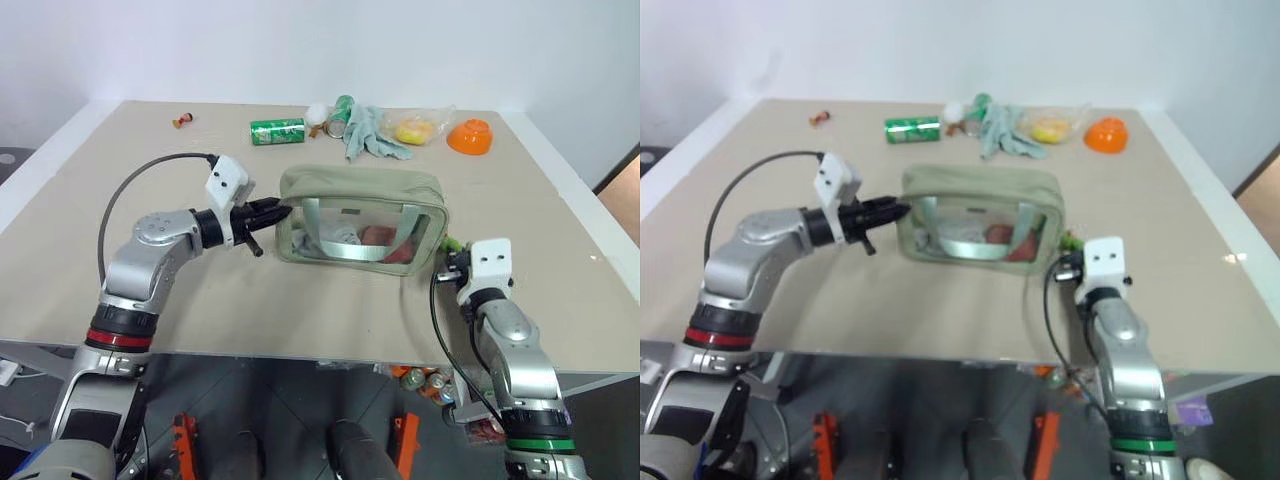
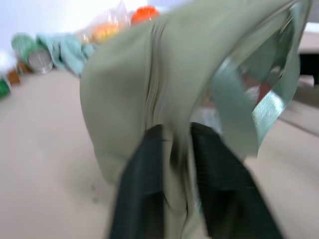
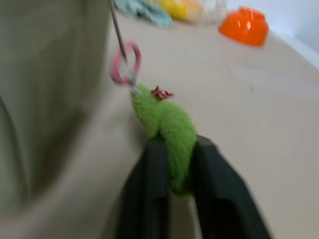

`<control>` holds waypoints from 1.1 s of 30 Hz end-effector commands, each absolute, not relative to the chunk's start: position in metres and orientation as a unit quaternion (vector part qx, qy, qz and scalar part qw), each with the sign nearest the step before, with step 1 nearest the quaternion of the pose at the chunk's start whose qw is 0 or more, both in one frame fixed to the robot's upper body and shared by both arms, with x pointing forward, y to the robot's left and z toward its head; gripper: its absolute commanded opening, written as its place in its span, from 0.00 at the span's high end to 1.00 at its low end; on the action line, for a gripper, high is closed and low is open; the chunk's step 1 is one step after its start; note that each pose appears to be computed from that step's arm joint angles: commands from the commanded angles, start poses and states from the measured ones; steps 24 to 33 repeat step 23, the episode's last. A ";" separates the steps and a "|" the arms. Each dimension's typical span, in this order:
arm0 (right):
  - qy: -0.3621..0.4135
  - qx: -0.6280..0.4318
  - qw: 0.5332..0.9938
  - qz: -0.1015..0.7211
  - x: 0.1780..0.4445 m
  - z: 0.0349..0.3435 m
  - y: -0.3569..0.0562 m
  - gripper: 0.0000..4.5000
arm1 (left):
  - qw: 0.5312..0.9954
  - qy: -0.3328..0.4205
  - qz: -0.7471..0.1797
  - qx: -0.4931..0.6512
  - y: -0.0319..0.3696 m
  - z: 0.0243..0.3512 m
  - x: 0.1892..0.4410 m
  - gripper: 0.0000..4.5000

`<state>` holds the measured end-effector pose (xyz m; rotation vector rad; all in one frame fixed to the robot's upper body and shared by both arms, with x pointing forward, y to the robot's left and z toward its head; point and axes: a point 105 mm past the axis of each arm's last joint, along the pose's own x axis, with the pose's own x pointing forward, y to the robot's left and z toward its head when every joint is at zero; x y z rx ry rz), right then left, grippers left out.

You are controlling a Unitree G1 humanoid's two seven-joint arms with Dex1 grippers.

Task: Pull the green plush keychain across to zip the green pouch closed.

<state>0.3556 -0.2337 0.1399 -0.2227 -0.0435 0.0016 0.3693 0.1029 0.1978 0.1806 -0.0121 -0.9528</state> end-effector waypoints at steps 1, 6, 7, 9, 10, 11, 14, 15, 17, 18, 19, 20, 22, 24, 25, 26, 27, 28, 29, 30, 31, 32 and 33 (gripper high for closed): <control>-0.097 -0.108 0.989 0.025 0.352 0.190 -0.232 0.53 | 0.881 -0.048 -0.465 0.078 0.103 0.222 0.364 0.53; -0.119 -0.133 0.983 0.052 0.336 0.214 -0.240 0.14 | 0.888 -0.087 -0.447 0.064 0.121 0.244 0.356 0.15; -0.117 -0.134 0.983 0.052 0.331 0.215 -0.244 0.07 | 0.890 -0.089 -0.443 0.064 0.125 0.245 0.355 0.07; -0.111 -0.140 0.983 0.052 0.322 0.215 -0.252 0.01 | 0.893 -0.092 -0.436 0.066 0.132 0.246 0.351 0.01; -0.108 -0.143 0.982 0.053 0.318 0.214 -0.255 0.01 | 0.894 -0.094 -0.433 0.068 0.134 0.246 0.349 0.01; -0.095 -0.139 0.984 0.058 0.310 0.208 -0.260 0.01 | 0.897 -0.092 -0.426 0.074 0.137 0.243 0.347 0.01; -0.064 -0.140 0.984 0.092 0.287 0.189 -0.263 0.01 | 0.903 -0.081 -0.407 0.108 0.148 0.226 0.341 0.01; -0.058 -0.143 0.983 0.096 0.282 0.185 -0.263 0.01 | 0.906 -0.077 -0.400 0.110 0.152 0.220 0.339 0.01; -0.040 -0.149 0.982 0.112 0.273 0.174 -0.263 0.01 | 0.914 -0.063 -0.384 0.117 0.161 0.205 0.336 0.01; -0.035 -0.148 0.980 0.127 0.270 0.170 -0.260 0.01 | 0.914 -0.058 -0.381 0.130 0.162 0.196 0.333 0.01; -0.030 -0.145 0.978 0.144 0.268 0.167 -0.256 0.01 | 0.910 -0.059 -0.381 0.151 0.160 0.188 0.329 0.01; -0.028 -0.132 0.975 0.177 0.264 0.165 -0.246 0.01 | 0.908 -0.046 -0.387 0.155 0.156 0.178 0.325 0.01; -0.029 -0.117 0.962 0.245 0.257 0.164 -0.221 0.01 | 0.906 -0.028 -0.398 0.144 0.147 0.163 0.320 0.01; -0.030 -0.116 0.954 0.273 0.255 0.164 -0.209 0.01 | 0.904 -0.021 -0.400 0.149 0.141 0.155 0.318 0.01; -0.030 -0.116 0.954 0.273 0.255 0.164 -0.209 0.01 | 0.904 -0.021 -0.400 0.149 0.141 0.155 0.318 0.01; -0.030 -0.116 0.954 0.273 0.255 0.164 -0.209 0.01 | 0.904 -0.021 -0.400 0.149 0.141 0.155 0.318 0.01; -0.030 -0.116 0.954 0.273 0.255 0.164 -0.209 0.01 | 0.904 -0.021 -0.400 0.149 0.141 0.155 0.318 0.01; -0.030 -0.116 0.954 0.273 0.255 0.164 -0.209 0.01 | 0.904 -0.021 -0.400 0.149 0.141 0.155 0.318 0.01; -0.030 -0.116 0.954 0.273 0.255 0.164 -0.209 0.01 | 0.904 -0.021 -0.400 0.149 0.141 0.155 0.318 0.01; -0.030 -0.116 0.954 0.273 0.255 0.164 -0.209 0.01 | 0.904 -0.021 -0.400 0.149 0.141 0.155 0.318 0.01; -0.030 -0.116 0.954 0.273 0.255 0.164 -0.209 0.01 | 0.904 -0.021 -0.400 0.149 0.141 0.155 0.318 0.01; -0.030 -0.116 0.954 0.273 0.255 0.164 -0.209 0.01 | 0.904 -0.021 -0.400 0.149 0.141 0.155 0.318 0.01; -0.030 -0.116 0.954 0.273 0.255 0.164 -0.209 0.01 | 0.904 -0.021 -0.400 0.149 0.141 0.155 0.318 0.01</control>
